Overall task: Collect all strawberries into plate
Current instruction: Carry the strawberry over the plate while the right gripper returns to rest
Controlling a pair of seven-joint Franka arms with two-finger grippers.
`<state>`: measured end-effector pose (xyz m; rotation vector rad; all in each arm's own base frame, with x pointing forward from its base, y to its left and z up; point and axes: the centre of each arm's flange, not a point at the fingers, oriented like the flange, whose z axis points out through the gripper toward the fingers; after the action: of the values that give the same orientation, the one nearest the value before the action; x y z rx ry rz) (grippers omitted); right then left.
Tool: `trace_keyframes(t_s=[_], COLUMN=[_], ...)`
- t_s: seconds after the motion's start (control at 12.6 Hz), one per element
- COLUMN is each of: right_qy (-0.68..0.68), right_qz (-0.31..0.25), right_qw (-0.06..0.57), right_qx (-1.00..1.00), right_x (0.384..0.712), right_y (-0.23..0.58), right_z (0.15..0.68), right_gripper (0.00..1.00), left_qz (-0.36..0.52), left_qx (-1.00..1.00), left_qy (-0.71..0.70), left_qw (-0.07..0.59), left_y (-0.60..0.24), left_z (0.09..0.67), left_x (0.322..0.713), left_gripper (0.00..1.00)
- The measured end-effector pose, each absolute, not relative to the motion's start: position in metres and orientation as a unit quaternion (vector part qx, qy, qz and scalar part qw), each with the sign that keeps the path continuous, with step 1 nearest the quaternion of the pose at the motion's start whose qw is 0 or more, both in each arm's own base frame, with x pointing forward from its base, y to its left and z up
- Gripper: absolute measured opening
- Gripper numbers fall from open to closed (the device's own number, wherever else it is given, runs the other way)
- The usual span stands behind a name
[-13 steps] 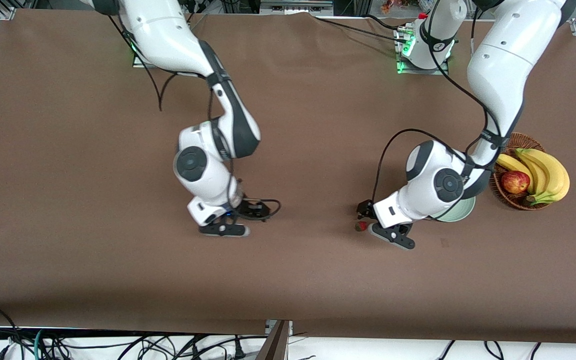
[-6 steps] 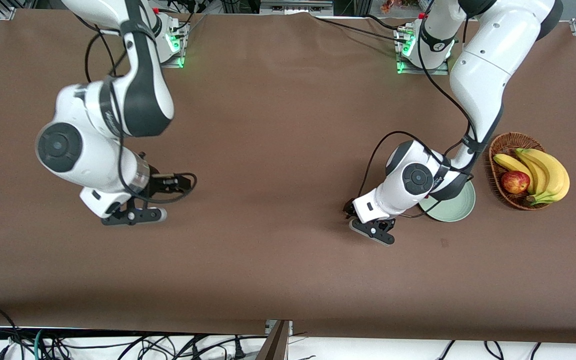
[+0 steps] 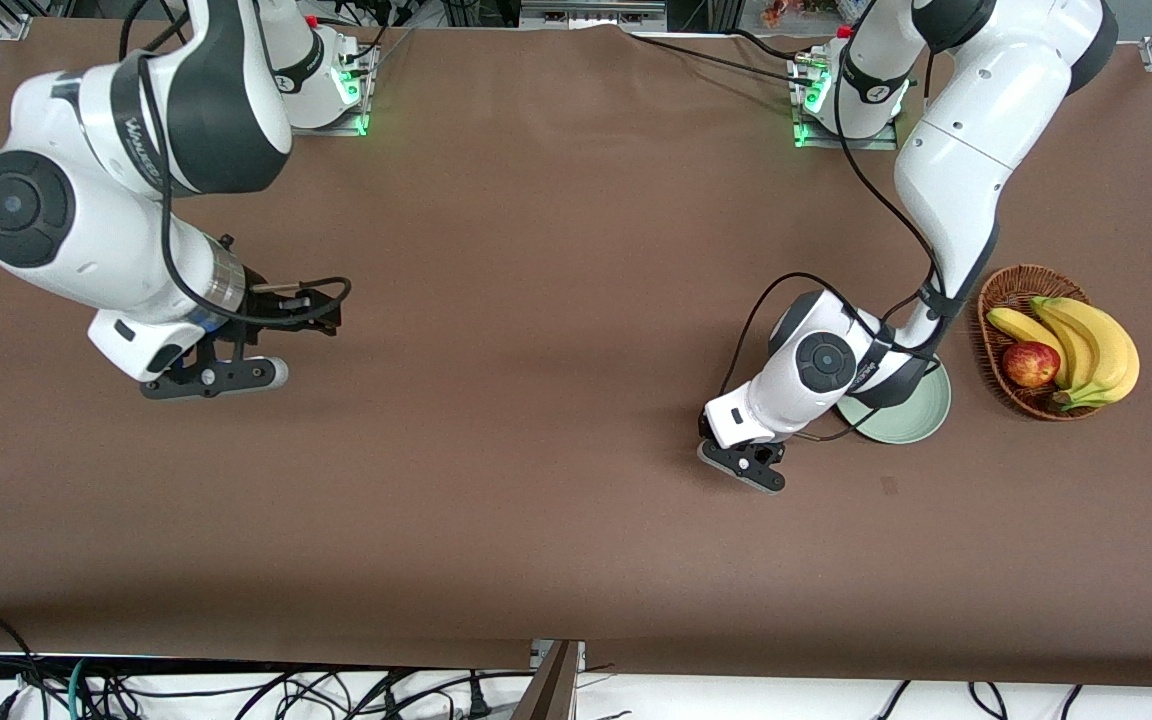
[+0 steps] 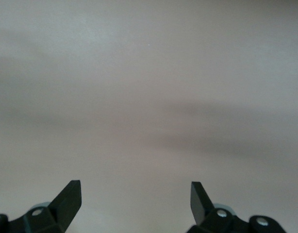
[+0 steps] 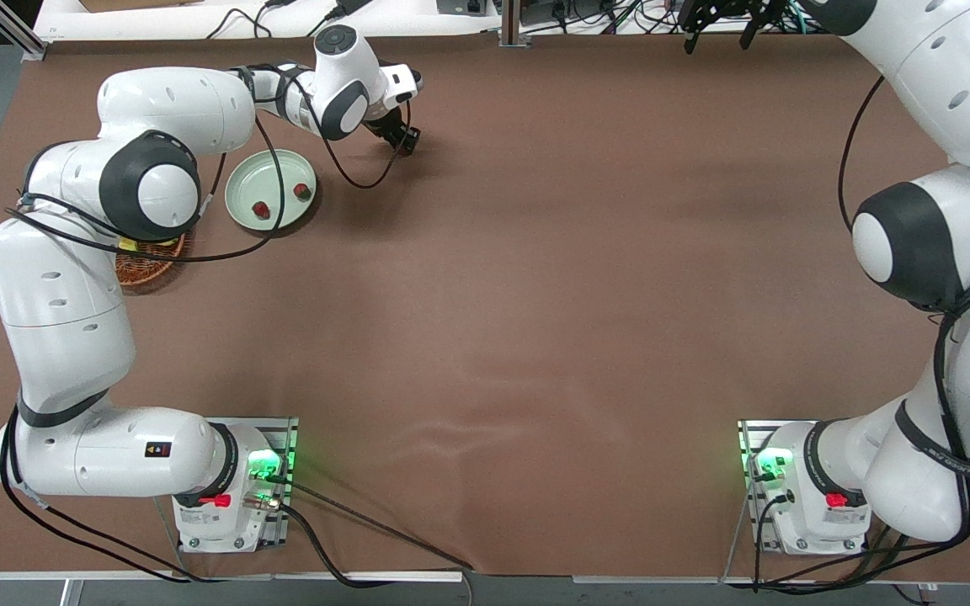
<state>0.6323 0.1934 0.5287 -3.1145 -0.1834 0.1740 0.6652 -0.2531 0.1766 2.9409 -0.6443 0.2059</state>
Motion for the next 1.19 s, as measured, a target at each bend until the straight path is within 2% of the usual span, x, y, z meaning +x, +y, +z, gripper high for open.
trace_keyframes(t_s=[0.16,0.48,0.71,1.11,1.19], right_qy=[-0.063,-0.065,-0.064,-0.077,-0.082], right_qz=[0.05,0.056,0.049,0.039,0.036], right_qw=[0.001,0.008,0.023,0.017,0.012], right_qx=[-0.997,-0.996,-0.997,-0.996,-0.996], right_x=[0.628,0.624,0.608,0.575,0.572], right_y=[0.179,0.122,0.094,0.087,0.09], right_z=[0.544,0.556,0.56,0.568,0.571], right_gripper=[1.0,1.0,1.0,1.0,1.0], left_qz=[0.067,-0.04,-0.097,-0.138,-0.139], left_qx=[0.975,0.983,0.978,0.94,0.937], left_qy=[-0.202,-0.17,-0.181,-0.305,-0.313], left_qw=[0.06,0.058,0.047,0.067,0.072], left_y=[-0.238,-0.184,-0.128,-0.021,-0.009], left_z=[0.184,0.237,0.266,0.25,0.246], left_x=[0.673,0.676,0.672,0.667,0.665], left_gripper=[0.33,0.33,0.33,0.33,0.4])
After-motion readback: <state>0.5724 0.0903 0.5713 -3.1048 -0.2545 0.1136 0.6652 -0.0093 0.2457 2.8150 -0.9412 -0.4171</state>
